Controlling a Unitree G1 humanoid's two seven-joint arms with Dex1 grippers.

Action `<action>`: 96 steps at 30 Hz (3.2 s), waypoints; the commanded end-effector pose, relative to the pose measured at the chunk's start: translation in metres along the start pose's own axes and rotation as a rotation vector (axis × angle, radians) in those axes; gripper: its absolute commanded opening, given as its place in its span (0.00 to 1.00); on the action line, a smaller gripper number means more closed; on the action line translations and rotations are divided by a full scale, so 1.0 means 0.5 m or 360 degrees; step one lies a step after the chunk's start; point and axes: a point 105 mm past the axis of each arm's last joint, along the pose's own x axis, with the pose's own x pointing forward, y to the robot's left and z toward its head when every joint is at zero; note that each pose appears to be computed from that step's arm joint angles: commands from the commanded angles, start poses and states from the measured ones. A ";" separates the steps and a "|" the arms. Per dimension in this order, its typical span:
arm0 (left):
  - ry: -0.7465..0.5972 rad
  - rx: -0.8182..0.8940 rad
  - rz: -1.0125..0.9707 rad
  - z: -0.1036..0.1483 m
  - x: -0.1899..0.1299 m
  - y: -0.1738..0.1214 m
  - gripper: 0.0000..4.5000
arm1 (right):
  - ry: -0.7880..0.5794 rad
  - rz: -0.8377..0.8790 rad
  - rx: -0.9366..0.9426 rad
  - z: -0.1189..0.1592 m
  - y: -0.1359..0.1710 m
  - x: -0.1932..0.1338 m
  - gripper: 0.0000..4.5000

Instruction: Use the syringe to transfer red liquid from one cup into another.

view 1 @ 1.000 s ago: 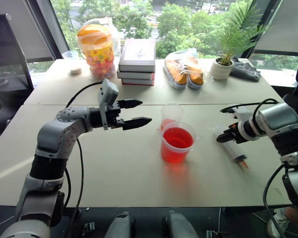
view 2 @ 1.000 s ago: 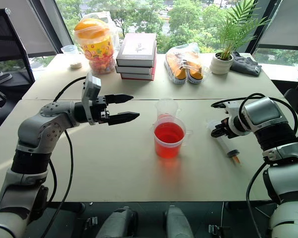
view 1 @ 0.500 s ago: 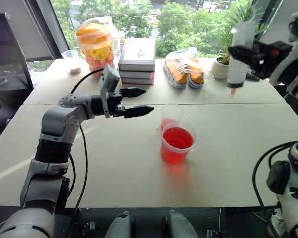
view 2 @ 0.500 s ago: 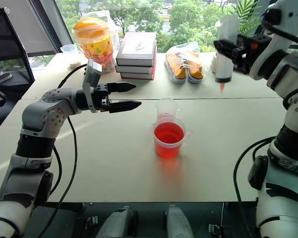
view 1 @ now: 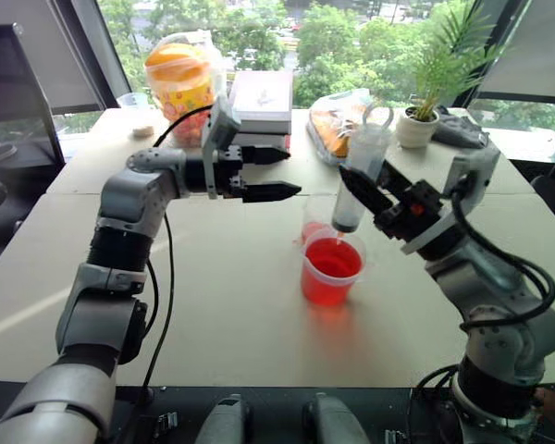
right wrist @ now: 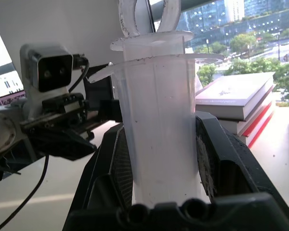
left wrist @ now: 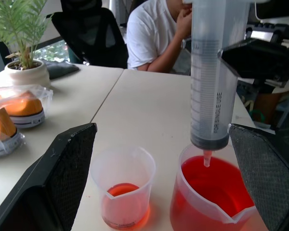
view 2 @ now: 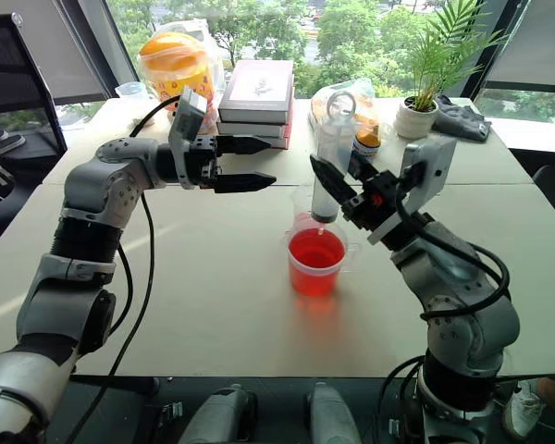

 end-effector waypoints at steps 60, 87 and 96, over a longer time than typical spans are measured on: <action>-0.0385 0.0175 -0.0307 0.180 0.117 -0.034 0.00 | 0.0071 0.0100 -0.0066 -0.075 0.033 -0.017 0.32; -0.0162 0.0095 -0.0087 0.086 0.019 0.012 0.81 | -0.0206 0.0104 -0.0178 0.084 0.023 0.014 0.32; -0.0148 0.0088 0.0131 0.071 -0.024 0.037 0.81 | -0.0336 0.0077 -0.0131 0.155 -0.063 0.097 0.32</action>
